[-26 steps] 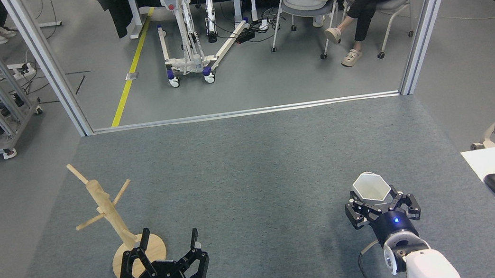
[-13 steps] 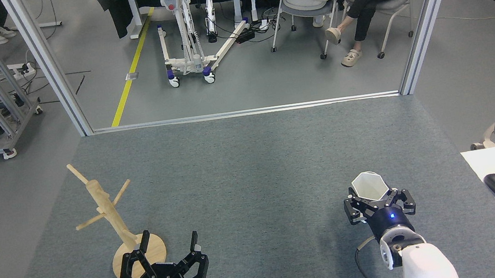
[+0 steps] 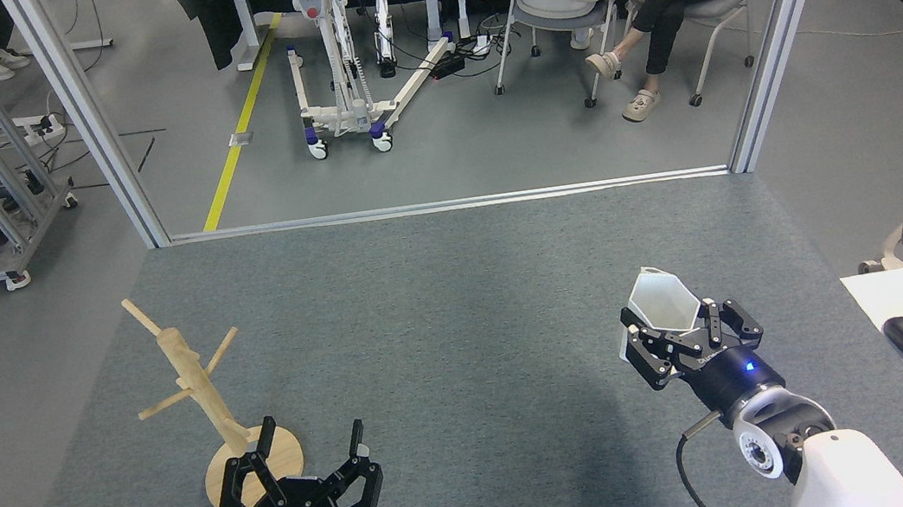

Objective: Hang cup on storage rack
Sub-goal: 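Carry the cup with the right gripper toward the left gripper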

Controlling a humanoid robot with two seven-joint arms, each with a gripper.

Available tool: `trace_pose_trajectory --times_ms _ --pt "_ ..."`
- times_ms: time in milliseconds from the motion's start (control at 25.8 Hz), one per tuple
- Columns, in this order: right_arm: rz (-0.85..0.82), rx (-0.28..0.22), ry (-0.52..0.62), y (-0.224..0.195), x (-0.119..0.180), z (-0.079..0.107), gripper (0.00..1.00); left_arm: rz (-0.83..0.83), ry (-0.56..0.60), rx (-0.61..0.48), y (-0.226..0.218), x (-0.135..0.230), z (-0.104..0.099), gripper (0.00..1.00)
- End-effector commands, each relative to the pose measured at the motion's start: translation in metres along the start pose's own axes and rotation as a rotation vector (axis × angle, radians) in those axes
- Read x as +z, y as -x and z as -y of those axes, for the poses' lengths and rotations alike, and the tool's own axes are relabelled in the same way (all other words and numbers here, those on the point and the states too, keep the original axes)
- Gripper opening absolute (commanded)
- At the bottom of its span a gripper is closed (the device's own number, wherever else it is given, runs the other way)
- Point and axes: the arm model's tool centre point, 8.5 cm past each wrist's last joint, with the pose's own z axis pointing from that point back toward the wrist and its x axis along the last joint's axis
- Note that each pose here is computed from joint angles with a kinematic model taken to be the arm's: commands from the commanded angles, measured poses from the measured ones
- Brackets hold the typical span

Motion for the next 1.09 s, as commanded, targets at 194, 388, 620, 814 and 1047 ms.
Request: trace_pose_trajectory --times_ms 194,388,620,814,1047 --pt "0.096 0.017 0.017 -0.051 0.022 0.027 0.09 0.06 -0.018 0.005 -0.004 -0.003 -0.006 0.99" --pt "0.058 0.023 0.054 -0.1 0.0 0.046 0.09 0.063 -0.005 0.005 -0.004 -0.003 -0.004 0.99" --pt "-0.021 0.01 0.088 -0.146 -0.024 0.065 0.08 0.178 0.079 0.042 -0.026 0.004 0.014 0.98" --pt "-0.051 0.013 0.014 -0.181 -0.04 0.078 0.08 0.266 0.145 0.076 -0.059 0.006 0.017 0.97" --pt "-0.112 -0.004 -0.027 -0.209 -0.047 0.086 0.08 0.233 0.171 0.205 -0.104 -0.003 0.011 0.95"
